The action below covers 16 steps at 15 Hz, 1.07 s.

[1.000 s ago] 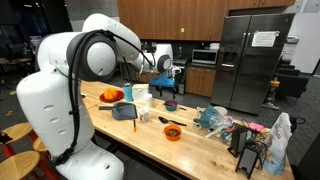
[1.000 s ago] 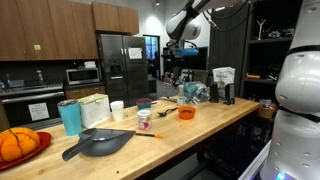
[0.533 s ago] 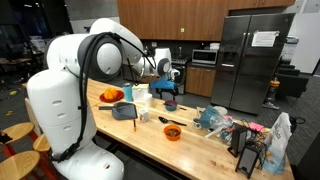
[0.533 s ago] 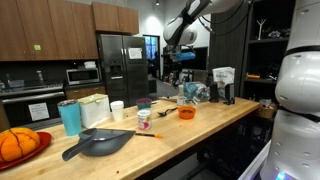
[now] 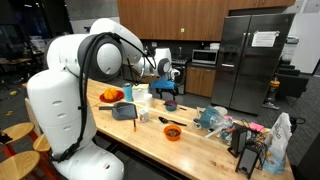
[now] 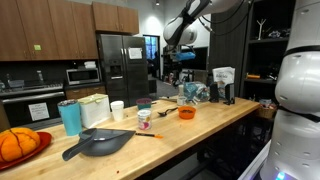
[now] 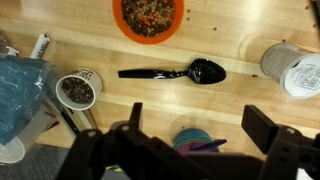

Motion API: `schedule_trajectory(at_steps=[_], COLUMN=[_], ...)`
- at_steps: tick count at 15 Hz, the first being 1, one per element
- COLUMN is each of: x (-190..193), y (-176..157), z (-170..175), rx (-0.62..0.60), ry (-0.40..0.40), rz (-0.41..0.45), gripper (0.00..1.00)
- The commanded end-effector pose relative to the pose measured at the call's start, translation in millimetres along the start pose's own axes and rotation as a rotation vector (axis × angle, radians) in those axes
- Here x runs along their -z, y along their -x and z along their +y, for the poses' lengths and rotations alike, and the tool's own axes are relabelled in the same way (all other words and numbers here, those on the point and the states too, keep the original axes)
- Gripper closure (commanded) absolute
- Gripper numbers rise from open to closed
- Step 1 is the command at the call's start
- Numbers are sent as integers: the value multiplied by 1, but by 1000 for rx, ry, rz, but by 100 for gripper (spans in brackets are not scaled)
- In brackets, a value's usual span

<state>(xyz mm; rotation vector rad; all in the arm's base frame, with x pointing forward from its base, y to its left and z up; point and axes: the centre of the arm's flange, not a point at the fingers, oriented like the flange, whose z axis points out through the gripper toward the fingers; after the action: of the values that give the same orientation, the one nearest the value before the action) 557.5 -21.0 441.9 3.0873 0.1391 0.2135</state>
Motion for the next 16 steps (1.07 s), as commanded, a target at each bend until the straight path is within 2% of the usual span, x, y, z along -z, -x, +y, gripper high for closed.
schedule_trajectory(at_steps=[1, 5, 9, 16], x=[0, -22, -46, -88], y=[0, -19, -43, -71], z=[0, 14, 14, -23], rx=[0, 4, 43, 131], ry=[0, 16, 28, 10], rz=[0, 101, 156, 206], gripper=[0, 0, 0, 0])
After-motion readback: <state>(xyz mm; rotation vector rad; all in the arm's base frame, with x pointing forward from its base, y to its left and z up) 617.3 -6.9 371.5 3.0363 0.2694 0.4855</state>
